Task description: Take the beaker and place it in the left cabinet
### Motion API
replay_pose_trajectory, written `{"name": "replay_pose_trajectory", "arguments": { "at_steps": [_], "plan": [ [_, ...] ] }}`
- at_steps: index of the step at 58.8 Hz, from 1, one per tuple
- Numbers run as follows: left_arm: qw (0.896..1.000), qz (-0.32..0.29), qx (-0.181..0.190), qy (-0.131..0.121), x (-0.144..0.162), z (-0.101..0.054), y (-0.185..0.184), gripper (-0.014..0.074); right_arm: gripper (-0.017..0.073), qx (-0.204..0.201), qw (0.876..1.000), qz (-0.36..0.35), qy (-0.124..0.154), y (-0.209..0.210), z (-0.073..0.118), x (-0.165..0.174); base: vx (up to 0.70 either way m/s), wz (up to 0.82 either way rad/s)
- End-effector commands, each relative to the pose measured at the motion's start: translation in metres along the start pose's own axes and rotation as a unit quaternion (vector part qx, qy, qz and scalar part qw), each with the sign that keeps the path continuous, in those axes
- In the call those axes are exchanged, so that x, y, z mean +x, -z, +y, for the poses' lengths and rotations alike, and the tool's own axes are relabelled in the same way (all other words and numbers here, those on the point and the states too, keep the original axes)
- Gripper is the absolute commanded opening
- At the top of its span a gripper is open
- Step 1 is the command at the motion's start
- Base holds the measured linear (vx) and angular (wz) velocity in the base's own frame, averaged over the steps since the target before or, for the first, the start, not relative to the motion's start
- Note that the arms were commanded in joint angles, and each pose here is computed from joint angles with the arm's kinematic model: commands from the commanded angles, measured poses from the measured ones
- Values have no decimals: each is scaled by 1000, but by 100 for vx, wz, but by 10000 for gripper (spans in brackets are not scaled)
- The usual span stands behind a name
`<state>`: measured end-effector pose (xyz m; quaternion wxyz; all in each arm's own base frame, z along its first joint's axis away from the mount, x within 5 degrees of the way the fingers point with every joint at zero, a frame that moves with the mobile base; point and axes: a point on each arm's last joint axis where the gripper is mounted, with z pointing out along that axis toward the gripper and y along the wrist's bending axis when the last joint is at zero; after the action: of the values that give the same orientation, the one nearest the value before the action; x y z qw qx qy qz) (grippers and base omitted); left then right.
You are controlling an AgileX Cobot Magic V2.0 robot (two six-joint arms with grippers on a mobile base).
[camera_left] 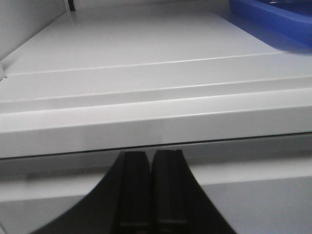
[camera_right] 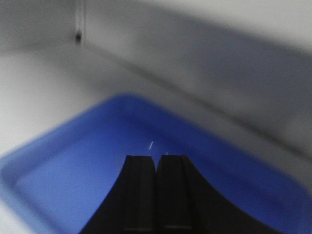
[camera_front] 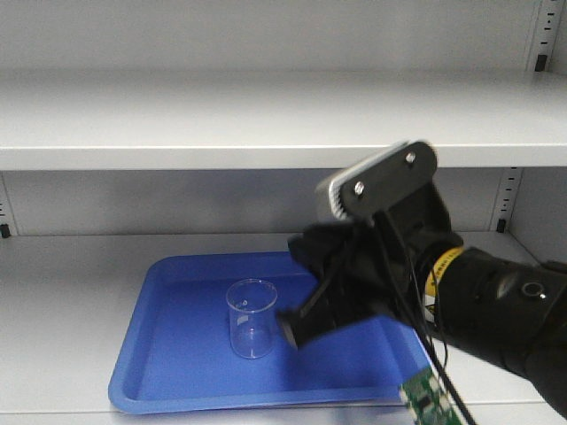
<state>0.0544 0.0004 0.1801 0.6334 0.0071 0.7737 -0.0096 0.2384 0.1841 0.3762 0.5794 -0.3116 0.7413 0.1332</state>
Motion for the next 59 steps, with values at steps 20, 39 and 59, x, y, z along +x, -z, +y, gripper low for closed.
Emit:
{"name": "replay_pose_trajectory", "arguments": {
  "at_steps": [20, 39, 59],
  "plan": [
    [999, -51, 8, 3, -11, -1, 2, 4, -8, 4, 990, -133, -38, 25, -9, -33, 0, 0],
    [999, -51, 8, 3, -11, -1, 2, 4, -8, 108, 980, -138, -96, 86, -45, 28, 0, 0],
    [999, -51, 8, 3, -11, -1, 2, 4, -8, 220, 957, -152, -108, 159, -46, 103, 0, 0]
  ]
}}
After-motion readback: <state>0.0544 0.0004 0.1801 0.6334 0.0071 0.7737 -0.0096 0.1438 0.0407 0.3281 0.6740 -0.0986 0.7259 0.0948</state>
